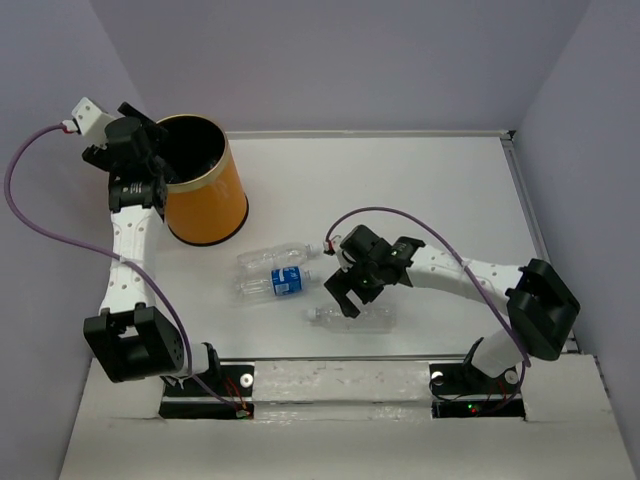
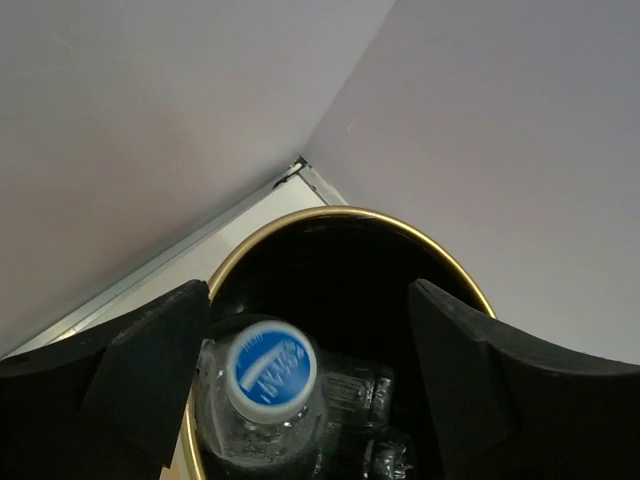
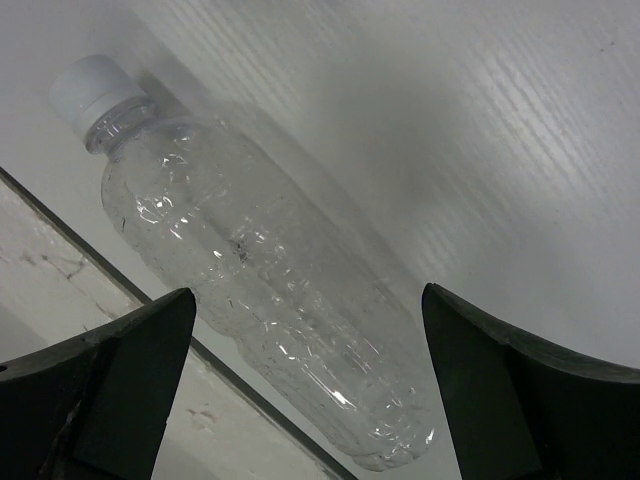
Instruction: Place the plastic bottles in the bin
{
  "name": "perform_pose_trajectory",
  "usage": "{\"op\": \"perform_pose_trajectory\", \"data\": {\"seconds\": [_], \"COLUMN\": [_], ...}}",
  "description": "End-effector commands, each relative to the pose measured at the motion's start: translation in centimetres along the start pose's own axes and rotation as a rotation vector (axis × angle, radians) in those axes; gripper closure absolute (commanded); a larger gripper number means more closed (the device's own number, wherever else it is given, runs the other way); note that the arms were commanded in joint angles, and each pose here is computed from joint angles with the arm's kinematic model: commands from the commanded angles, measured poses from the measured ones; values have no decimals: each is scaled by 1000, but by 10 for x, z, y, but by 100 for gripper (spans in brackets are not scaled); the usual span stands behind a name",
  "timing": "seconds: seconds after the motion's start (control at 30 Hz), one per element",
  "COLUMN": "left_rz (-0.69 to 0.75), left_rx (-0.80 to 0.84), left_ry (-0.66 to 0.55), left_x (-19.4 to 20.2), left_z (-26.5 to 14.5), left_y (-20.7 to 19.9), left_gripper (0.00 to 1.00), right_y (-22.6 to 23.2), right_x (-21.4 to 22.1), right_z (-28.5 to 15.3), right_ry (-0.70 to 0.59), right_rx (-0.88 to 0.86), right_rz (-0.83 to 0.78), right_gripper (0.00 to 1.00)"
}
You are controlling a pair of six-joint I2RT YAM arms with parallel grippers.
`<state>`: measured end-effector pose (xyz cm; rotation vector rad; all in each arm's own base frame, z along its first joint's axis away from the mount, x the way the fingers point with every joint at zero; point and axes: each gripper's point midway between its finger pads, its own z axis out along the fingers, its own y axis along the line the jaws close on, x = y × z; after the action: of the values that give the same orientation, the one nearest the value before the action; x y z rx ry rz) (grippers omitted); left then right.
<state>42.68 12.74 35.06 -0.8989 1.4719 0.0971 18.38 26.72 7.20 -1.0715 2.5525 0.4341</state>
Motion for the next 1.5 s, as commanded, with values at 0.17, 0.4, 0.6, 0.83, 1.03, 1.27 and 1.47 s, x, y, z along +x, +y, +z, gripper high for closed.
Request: {"op": "perform_pose_trajectory", "data": {"seconds": [0.17, 0.4, 0.6, 0.83, 1.03, 1.27, 1.47], "left_rz": [-106, -101, -130, -162, -207, -325, -342], "left_rx": [251, 569, 810, 1047, 1133, 1152, 1176], "left_ry": [-31, 22, 149, 419, 622, 796, 873], "left_x": [-24, -18, 1, 60, 104, 143, 171], "left_z": [-45, -150, -224, -292, -331, -358, -379], "left_y": [-48, -104, -118, -104, -77, -67, -86], "left_gripper": [1, 1, 1, 1, 1, 1, 1], "right_y": [24, 32, 40, 39, 50, 61, 70], "right_x": [23, 40, 38, 20, -37, -89, -102], "right_z": [-1, 21, 20, -16, -70, -107, -115], "right_ry": [115, 230, 202, 16, -322, -578, -643], "right_rx": [-79, -102, -91, -43, -96, -154, -205], "right_rz": [-78, -56, -40, 45, 88, 90, 93], "right_gripper": [0, 1, 19, 38, 41, 42, 41]}}
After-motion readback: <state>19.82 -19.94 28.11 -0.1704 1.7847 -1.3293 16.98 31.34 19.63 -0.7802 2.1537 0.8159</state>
